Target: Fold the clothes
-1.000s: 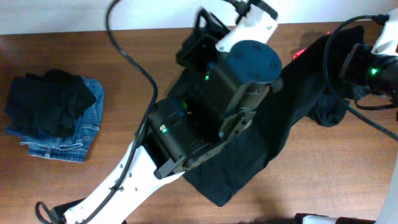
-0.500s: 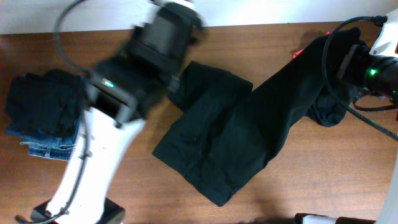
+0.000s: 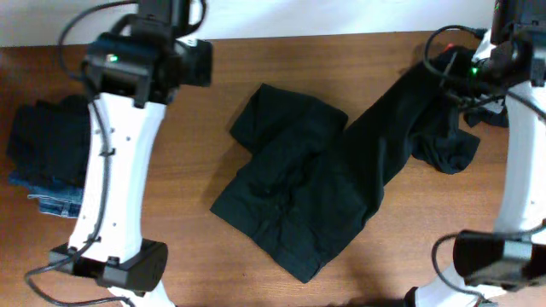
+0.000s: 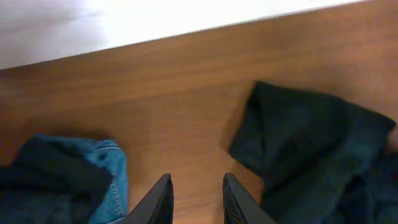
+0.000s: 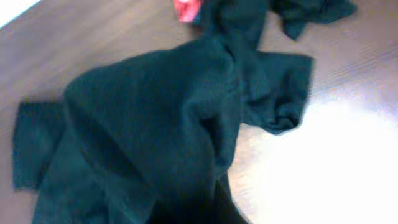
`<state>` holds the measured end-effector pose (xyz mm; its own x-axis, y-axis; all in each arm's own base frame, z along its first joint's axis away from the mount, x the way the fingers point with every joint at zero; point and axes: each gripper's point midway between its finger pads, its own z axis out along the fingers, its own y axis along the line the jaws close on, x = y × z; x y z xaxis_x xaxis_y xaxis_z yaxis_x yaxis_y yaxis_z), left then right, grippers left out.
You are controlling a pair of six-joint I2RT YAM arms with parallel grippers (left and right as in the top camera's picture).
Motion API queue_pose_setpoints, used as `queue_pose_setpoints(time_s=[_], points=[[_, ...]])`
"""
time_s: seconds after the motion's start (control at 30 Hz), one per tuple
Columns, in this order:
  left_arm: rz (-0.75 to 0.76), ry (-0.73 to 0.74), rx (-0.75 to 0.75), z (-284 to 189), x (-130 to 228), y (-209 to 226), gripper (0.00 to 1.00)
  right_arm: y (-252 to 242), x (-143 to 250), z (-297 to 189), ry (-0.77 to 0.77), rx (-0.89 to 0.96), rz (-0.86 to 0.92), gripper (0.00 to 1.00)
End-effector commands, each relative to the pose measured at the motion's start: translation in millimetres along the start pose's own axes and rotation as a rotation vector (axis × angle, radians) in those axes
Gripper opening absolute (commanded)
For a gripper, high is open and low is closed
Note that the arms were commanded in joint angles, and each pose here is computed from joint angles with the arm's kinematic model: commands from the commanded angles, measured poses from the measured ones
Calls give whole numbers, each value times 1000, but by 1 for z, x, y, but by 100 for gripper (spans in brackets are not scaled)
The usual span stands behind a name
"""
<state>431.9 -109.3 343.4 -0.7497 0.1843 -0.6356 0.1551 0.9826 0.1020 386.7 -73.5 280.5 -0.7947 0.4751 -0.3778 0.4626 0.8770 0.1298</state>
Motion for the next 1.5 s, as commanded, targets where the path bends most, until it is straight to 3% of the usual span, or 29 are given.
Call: queue_pose_setpoints(time_s=[0.0,0.07,0.17,0.3,0.43,0.67,0.87,0.97,1.1,1.27,1.47], points=[[68,-3,-20,-7,2,-13,27,-38,-9,-2,-29,118,77,26],[89,8,-48,-9,6,-15,27,-49,-8,-1,-14,134,98,44],[96,14,-50,-9,8,-17,27,-62,-8,-1,1,137,133,52],[93,20,-47,-9,9,-17,27,-46,2,0,58,30,33,55],[91,23,-42,-9,10,-18,28,-3,18,-1,109,-119,-181,55],[41,-11,-171,-29,8,10,29,80,70,13,197,-237,-544,55],[-5,-87,-186,-65,4,30,34,151,115,69,201,-306,-732,38],[-12,-102,-185,-76,5,33,38,193,161,104,229,-420,-874,20],[-10,-97,-186,-76,7,33,40,226,216,129,269,-502,-1036,8],[-11,-100,-185,-76,6,33,40,234,224,168,211,-347,-1123,6],[-12,-102,-185,-76,6,33,40,249,208,226,131,-322,-1093,6]])
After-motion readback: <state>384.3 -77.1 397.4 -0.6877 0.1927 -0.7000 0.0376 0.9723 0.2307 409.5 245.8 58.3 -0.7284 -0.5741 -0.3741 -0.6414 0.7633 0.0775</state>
